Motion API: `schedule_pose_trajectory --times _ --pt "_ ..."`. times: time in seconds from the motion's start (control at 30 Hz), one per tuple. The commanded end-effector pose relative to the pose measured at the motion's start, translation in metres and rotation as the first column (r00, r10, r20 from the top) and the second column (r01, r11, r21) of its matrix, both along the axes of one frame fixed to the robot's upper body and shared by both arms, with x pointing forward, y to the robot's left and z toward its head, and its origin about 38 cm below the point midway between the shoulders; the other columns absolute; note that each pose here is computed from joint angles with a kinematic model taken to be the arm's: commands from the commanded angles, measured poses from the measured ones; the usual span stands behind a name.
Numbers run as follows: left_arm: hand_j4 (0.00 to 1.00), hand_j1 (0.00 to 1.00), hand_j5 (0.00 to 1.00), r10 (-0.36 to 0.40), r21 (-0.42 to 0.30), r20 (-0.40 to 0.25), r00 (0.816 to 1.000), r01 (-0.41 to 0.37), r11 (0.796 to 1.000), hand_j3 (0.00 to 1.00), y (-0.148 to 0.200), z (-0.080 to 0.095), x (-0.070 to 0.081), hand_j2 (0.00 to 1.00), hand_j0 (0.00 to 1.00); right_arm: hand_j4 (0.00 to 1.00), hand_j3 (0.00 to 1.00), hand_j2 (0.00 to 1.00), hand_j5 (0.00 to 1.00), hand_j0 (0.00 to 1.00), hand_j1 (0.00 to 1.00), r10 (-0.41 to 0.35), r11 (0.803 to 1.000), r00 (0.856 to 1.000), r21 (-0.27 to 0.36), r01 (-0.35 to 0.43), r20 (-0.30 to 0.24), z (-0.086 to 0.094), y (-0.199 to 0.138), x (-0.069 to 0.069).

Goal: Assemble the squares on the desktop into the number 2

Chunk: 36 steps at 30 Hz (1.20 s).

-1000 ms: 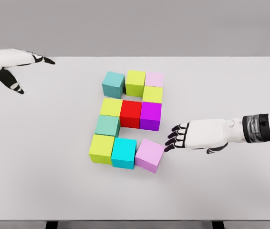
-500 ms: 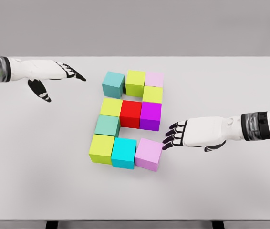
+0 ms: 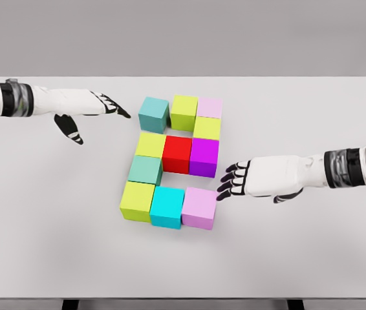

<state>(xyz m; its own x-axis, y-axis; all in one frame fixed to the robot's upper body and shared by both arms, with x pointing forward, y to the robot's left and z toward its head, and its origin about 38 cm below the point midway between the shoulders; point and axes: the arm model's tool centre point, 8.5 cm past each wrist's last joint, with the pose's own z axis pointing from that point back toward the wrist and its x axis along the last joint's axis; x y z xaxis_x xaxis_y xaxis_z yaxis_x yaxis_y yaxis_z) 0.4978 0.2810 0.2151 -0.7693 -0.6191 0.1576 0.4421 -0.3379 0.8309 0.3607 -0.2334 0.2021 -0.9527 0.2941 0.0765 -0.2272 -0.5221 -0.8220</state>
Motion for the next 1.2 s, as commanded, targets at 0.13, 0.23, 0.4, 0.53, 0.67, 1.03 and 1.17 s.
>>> schedule_pose_trajectory --times 0.13,0.23,0.4,0.53,0.67,1.03,1.17 --pt "1.0 1.0 1.0 -0.014 -0.011 -0.005 1.0 0.014 1.0 1.0 -0.01 -0.002 0.001 1.0 1.0 1.0 1.0 1.0 1.0 1.0 1.0 -0.004 1.0 1.0 0.003 0.003 0.011 0.005 0.0 0.002" --pt "1.0 1.0 1.0 -0.047 -0.004 -0.042 0.998 0.047 0.999 1.0 -0.027 -0.014 -0.001 1.0 1.0 1.0 1.0 1.0 1.0 1.0 1.0 -0.004 1.0 1.0 0.002 0.004 0.01 0.005 -0.001 0.002" --pt "1.0 1.0 1.0 -0.056 -0.012 -0.047 0.997 0.055 0.998 1.0 -0.033 -0.017 -0.001 1.0 1.0 1.0 1.0 1.0 1.0 1.0 1.0 -0.014 1.0 0.999 0.004 0.014 0.032 0.013 -0.004 0.006" --pt "1.0 1.0 1.0 -0.04 -0.016 -0.059 0.997 0.039 0.999 1.0 -0.035 -0.022 0.004 1.0 1.0 1.0 1.0 1.0 1.0 1.0 1.0 -0.085 0.994 0.991 0.078 0.077 0.108 0.053 -0.022 0.019" --pt "1.0 1.0 1.0 -0.042 -0.018 -0.061 0.997 0.041 0.999 1.0 -0.036 -0.023 0.003 1.0 1.0 1.0 1.0 1.0 1.0 1.0 1.0 -0.203 0.967 0.974 0.177 0.184 0.098 0.087 -0.063 0.025" --pt "1.0 1.0 1.0 -0.06 -0.03 -0.076 0.995 0.058 0.998 1.0 -0.047 -0.031 0.001 1.0 1.0 1.0 1.0 1.0 1.0 1.0 1.0 -0.233 0.958 0.969 0.19 0.214 0.085 0.086 -0.073 0.025" --pt "1.0 1.0 1.0 -0.06 -0.031 -0.076 0.995 0.058 0.998 1.0 -0.047 -0.031 0.001 1.0 1.0 1.0 1.0 1.0 1.0 1.0 1.0 -0.232 0.958 0.969 0.192 0.213 0.084 0.086 -0.072 0.025"
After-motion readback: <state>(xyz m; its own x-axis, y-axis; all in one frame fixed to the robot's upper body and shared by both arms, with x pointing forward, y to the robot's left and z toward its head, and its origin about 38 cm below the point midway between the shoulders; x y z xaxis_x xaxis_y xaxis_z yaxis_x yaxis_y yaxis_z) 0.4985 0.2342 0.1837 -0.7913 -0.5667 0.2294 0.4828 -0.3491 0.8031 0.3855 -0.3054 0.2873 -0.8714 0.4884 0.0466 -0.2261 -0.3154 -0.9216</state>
